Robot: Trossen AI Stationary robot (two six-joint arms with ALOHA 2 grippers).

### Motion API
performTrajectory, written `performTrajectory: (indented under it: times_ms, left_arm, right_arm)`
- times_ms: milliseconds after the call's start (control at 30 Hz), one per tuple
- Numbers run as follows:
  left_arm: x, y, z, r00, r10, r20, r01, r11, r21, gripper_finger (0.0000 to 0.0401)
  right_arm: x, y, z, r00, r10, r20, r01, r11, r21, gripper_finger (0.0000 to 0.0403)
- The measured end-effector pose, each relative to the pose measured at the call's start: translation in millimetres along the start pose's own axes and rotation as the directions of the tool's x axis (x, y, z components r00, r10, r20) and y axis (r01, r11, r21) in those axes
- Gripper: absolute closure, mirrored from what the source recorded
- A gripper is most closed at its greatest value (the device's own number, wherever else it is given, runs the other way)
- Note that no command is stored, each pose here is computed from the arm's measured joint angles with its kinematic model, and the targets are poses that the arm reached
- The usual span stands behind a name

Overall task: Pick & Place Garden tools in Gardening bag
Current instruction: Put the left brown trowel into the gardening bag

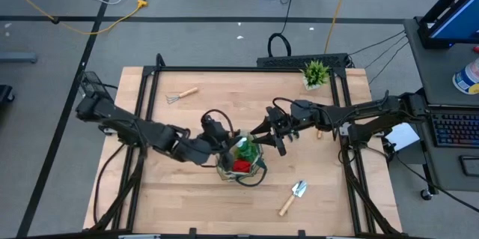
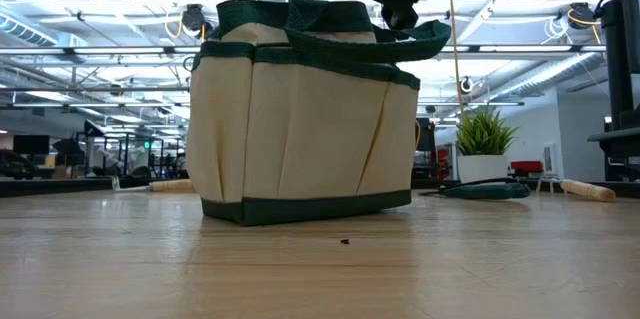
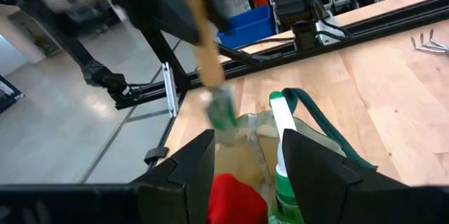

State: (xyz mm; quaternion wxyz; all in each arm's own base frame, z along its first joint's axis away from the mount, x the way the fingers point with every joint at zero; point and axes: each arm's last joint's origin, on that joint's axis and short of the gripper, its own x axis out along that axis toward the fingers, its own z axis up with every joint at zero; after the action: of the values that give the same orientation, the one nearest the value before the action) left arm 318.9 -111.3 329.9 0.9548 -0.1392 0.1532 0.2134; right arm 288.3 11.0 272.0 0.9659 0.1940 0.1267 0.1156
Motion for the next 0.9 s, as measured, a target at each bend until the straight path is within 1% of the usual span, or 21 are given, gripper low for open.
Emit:
performTrajectory:
  times_ms: [233,400,467,700,800,900]
  left_arm:
    - [5.3,0.5,-9.4,0.999,0.034,-0.041,-0.032,0.999,0.038,0.0345]
    - [7.3,-0.6,-16.4,0.996,0.059,-0.062,-0.055,0.997,0.055,0.0345]
    - [10.0,-2.5,-18.5,0.996,0.067,-0.055,-0.064,0.997,0.046,0.0345]
    - [12.0,-6.2,-26.3,0.994,0.092,-0.053,-0.089,0.994,0.059,0.0345]
    - [13.0,-5.0,-30.3,0.994,0.096,-0.046,-0.094,0.995,0.042,0.0345]
    - [15.0,-3.0,-39.8,0.994,0.103,-0.048,-0.101,0.994,0.034,0.0345]
  right_arm:
    - [-3.0,0.4,-1.7,0.999,-0.011,-0.031,0.011,1.0,-0.012,0.0243]
    - [-12.5,-2.2,-0.3,0.997,-0.043,-0.062,0.041,0.998,-0.04,0.0249]
    - [-17.7,-4.5,2.2,0.996,-0.06,-0.062,0.056,0.997,-0.053,0.0251]
    - [-44.0,-7.4,13.2,0.993,-0.111,-0.05,0.103,0.985,-0.141,0.0253]
    - [-58.0,-5.3,14.7,0.989,-0.132,-0.07,0.117,0.975,-0.188,0.0257]
    - [-72.0,-2.2,14.2,0.984,-0.151,-0.099,0.126,0.968,-0.216,0.0262]
